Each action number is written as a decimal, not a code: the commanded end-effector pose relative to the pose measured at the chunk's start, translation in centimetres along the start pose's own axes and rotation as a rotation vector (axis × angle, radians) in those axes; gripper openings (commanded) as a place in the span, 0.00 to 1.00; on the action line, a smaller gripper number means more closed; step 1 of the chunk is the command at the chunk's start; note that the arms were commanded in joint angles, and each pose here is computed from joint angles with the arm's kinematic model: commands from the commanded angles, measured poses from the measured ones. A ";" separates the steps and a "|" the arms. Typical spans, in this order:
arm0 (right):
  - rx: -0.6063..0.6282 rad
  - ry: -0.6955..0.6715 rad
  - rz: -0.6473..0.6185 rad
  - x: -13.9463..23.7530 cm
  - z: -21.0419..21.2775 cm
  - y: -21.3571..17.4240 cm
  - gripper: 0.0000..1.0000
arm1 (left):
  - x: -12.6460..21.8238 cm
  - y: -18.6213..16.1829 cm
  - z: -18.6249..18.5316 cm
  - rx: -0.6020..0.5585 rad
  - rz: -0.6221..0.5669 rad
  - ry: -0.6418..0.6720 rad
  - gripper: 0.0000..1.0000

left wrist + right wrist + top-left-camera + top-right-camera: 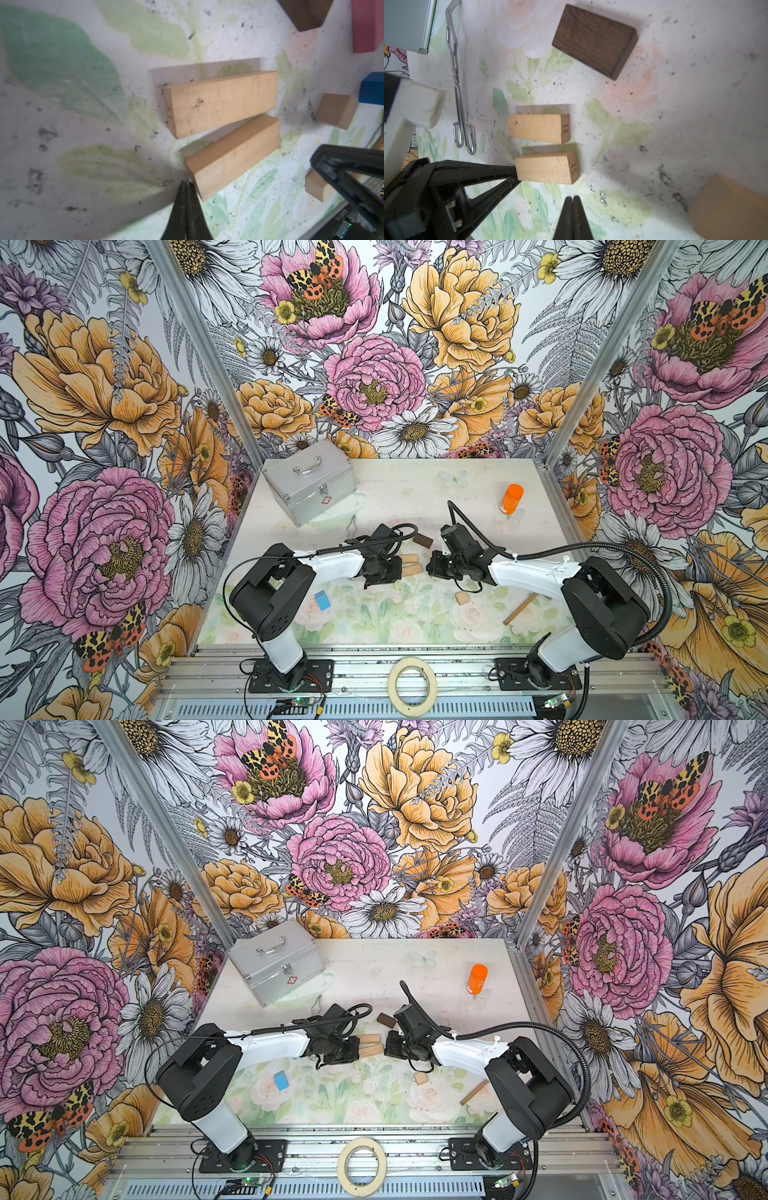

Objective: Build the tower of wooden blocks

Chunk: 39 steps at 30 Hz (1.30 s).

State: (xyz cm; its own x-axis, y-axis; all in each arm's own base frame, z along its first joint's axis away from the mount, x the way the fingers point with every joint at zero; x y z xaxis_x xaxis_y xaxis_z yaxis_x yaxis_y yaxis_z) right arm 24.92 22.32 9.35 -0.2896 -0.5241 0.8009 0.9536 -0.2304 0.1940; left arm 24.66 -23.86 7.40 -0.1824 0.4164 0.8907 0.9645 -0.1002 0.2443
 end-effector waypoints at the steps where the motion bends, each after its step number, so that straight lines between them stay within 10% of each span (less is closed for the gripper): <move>1: 0.006 0.029 0.038 -1.2 0.6 -0.8 0.00 | 0.6 0.2 0.6 0.002 -0.015 0.022 0.00; 39: -0.003 0.045 0.109 -5.5 3.1 -2.0 0.00 | 5.8 2.5 3.3 0.053 -0.178 0.069 0.00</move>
State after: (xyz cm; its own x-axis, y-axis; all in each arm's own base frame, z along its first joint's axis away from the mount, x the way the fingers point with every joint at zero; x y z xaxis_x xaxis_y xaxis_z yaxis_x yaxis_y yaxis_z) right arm 24.81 27.54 6.71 -0.1973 -0.5796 0.7907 0.9783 -0.1688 0.1203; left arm 26.67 -19.42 11.48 -0.3374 0.3756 0.8632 0.9339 0.0184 0.3570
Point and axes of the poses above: each gripper's point midway between its finger pads, its own x axis back along the fingers, its own z axis along the line the jaws close on, y = z × x, the point moved 6 cm from there along x, back along the fingers, and after that the axes turned 7 degrees about -x, right-handed, at the moved point
